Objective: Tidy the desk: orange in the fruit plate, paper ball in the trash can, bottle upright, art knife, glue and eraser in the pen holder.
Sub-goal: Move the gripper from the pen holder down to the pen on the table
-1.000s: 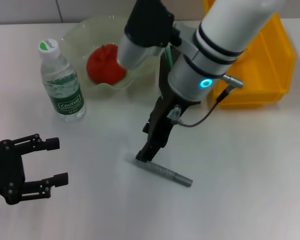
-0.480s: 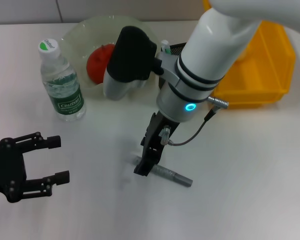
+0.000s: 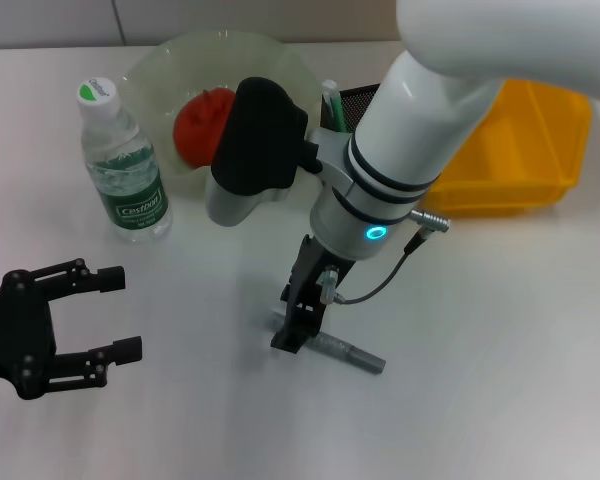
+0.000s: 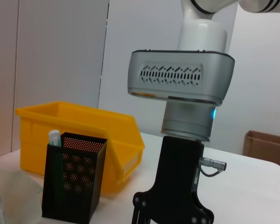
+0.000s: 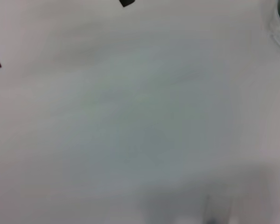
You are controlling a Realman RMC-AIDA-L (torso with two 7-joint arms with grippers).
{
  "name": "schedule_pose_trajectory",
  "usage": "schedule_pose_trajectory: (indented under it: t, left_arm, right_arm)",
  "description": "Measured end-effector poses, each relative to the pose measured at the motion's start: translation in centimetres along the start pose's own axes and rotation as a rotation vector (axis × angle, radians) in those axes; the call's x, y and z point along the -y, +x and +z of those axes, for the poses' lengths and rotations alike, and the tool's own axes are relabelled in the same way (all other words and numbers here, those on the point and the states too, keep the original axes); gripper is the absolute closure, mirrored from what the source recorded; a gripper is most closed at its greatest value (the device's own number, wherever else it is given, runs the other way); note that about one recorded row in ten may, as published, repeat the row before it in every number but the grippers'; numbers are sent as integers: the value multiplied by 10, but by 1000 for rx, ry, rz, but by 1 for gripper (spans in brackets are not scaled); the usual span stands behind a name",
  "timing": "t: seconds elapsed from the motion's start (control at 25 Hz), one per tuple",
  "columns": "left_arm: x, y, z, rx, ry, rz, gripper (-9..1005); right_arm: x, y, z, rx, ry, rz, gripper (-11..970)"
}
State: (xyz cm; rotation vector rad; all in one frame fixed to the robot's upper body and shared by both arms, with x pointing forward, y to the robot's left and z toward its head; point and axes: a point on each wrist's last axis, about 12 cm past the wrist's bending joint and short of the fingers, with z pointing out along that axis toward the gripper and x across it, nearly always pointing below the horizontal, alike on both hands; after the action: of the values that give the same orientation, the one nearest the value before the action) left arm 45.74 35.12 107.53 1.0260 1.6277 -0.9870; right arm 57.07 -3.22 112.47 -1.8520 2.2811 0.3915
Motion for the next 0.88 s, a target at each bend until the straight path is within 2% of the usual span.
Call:
schedule_pose_trajectory:
  t: [0.08,0.12,0.28,0.88]
  left_arm:
    - [-1,0,0,0,0,1,198]
    - [-1,-1,0,0,0,1,198]
    - [-2,-1,1,0,2,5,198]
    - [-5,-5,4,2,10,16,198]
  right_arm:
    - [-1,1,3,-1,9,-8,235]
    - [-1,1,4,0,14,-10,393]
    - [0,2,5,2,15,-7,581]
    - [-3,6,10,-15,22,-31,721]
